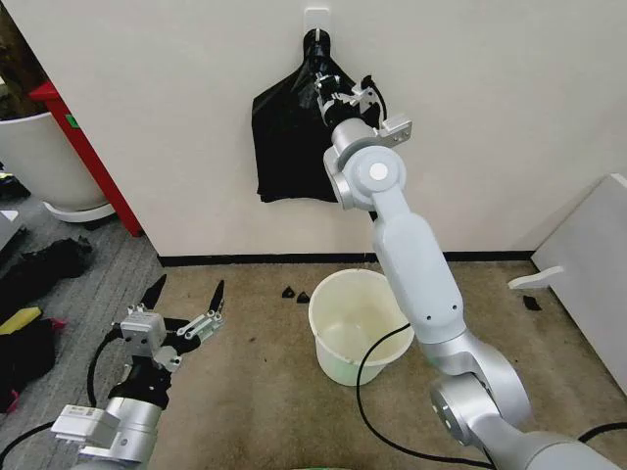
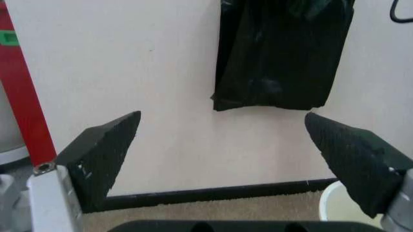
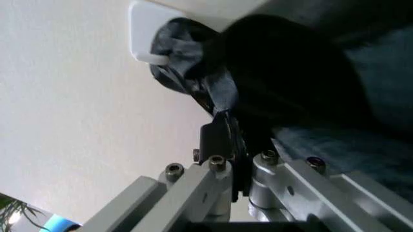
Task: Place the garbage bag over the trash bin.
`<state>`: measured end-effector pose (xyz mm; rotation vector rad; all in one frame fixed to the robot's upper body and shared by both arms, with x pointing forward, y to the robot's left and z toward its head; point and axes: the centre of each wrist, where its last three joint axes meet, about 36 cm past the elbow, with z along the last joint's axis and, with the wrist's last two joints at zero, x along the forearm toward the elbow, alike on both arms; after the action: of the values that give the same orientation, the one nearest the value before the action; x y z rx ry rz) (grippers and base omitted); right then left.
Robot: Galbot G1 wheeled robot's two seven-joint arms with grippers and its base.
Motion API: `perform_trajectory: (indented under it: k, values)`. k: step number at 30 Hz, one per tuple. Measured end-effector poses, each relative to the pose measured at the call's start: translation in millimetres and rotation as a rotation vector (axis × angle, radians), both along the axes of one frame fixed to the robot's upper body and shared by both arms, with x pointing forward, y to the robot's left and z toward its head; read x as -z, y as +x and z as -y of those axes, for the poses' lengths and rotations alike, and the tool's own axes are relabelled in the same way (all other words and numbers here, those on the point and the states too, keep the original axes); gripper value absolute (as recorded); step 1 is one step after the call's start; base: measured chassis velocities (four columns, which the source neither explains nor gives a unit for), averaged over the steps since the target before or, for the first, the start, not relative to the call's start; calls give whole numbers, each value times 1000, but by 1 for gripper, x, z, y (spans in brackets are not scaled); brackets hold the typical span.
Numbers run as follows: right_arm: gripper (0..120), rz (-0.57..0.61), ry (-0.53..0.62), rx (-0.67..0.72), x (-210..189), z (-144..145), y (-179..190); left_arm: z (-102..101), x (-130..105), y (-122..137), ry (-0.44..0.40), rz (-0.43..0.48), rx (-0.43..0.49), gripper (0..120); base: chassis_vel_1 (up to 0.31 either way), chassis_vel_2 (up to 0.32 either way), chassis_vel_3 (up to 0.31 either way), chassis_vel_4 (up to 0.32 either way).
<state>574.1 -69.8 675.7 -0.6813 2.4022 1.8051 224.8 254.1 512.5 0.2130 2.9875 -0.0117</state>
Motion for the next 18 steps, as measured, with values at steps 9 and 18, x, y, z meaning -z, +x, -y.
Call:
perform_trajectory:
  k: [9,18]
  values:
    - [0,-29,-9,-17,21,5,-19,0,0,1,-1,5,2,100,0,0,0,0]
    - [0,-64,-24,-29,45,10,-36,1,0,1,1,11,3,100,0,0,0,0]
